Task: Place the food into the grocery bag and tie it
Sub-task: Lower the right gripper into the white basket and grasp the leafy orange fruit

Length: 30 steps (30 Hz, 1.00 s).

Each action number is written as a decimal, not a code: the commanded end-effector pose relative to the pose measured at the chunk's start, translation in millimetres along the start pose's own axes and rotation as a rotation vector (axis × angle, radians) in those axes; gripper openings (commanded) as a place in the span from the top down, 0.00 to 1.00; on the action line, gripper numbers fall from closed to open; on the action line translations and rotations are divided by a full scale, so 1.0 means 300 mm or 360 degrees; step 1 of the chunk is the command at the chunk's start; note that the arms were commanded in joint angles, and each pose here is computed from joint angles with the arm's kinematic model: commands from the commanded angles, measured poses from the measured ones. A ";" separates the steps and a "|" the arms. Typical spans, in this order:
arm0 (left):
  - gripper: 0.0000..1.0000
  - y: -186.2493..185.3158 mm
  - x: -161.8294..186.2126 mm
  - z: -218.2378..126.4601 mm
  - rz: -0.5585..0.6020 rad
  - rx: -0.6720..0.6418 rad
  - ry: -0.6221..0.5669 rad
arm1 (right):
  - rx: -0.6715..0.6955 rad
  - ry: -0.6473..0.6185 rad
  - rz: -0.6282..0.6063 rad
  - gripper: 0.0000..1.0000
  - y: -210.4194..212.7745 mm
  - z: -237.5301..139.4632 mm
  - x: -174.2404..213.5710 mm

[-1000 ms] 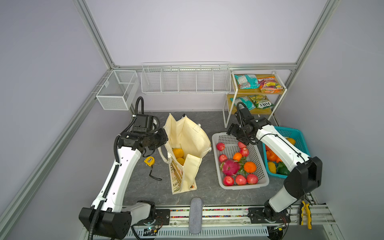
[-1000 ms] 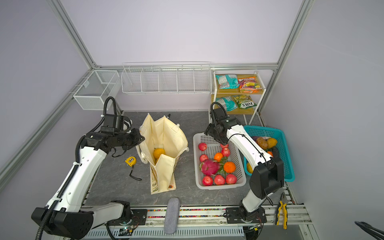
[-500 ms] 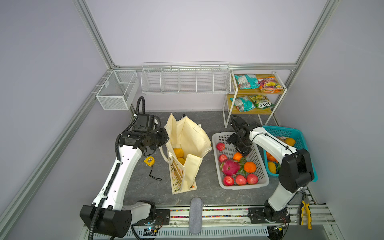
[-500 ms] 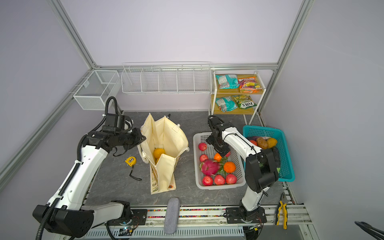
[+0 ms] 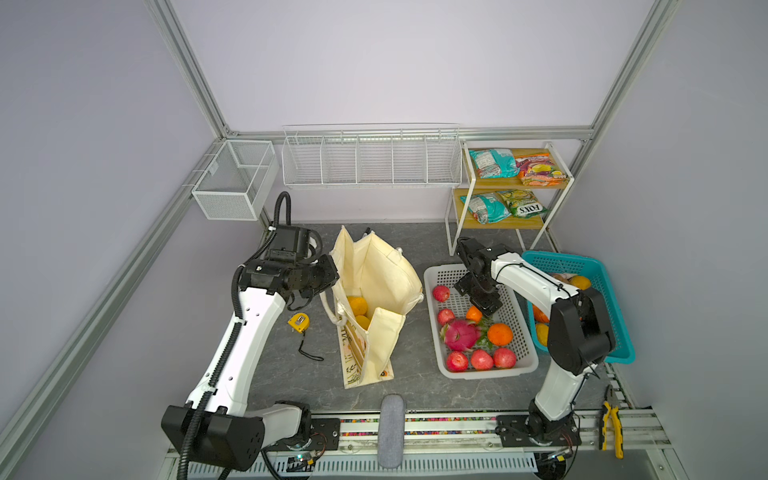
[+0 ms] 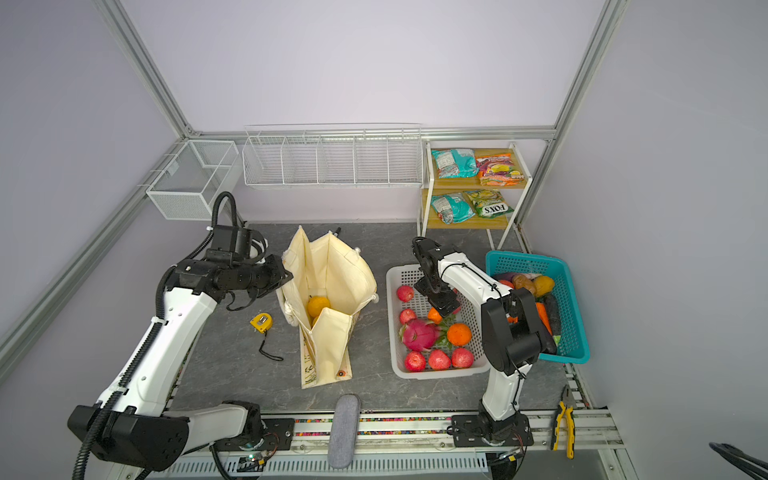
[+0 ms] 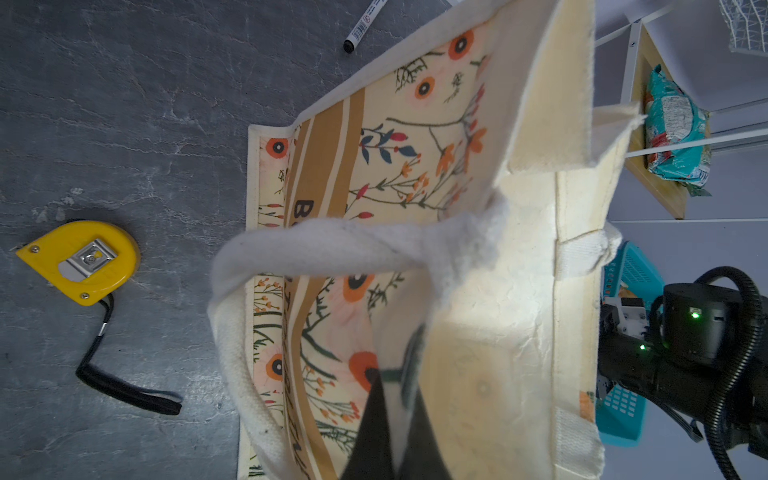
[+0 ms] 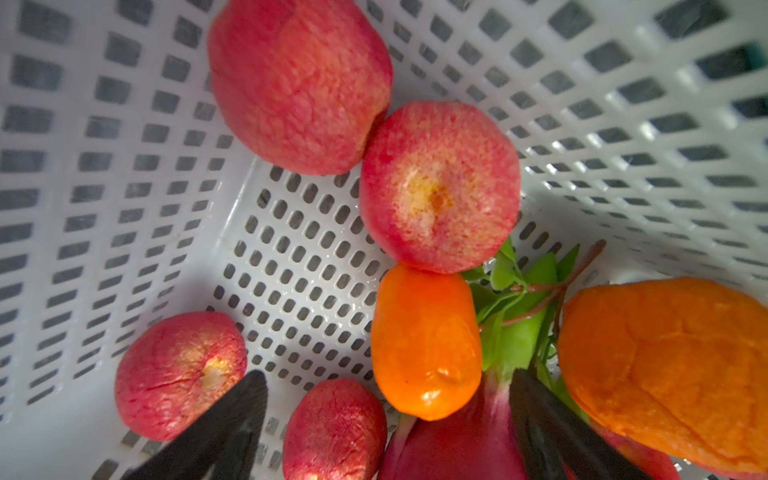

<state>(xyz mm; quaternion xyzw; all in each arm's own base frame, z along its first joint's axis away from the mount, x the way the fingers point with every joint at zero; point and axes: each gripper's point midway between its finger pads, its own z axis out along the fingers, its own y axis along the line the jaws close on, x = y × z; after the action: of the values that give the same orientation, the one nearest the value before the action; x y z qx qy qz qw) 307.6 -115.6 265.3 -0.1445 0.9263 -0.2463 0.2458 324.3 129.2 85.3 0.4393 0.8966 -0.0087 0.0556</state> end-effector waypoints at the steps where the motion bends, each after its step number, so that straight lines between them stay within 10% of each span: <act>1: 1.00 -0.011 -0.010 -0.016 0.0025 -0.0002 -0.0016 | 0.0128 -0.0011 0.0055 0.06 -0.042 0.027 -0.004; 30: 1.00 0.007 0.015 -0.033 0.0052 -0.0028 -0.0002 | 0.0228 -0.0028 0.0009 0.37 -0.029 0.127 0.004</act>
<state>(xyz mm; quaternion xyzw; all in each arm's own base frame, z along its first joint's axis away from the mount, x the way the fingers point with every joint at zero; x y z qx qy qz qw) 304.9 -114.5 265.0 -0.1391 0.9283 -0.2422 0.2453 321.5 122.7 53.2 0.4371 0.8966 -0.0637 0.0316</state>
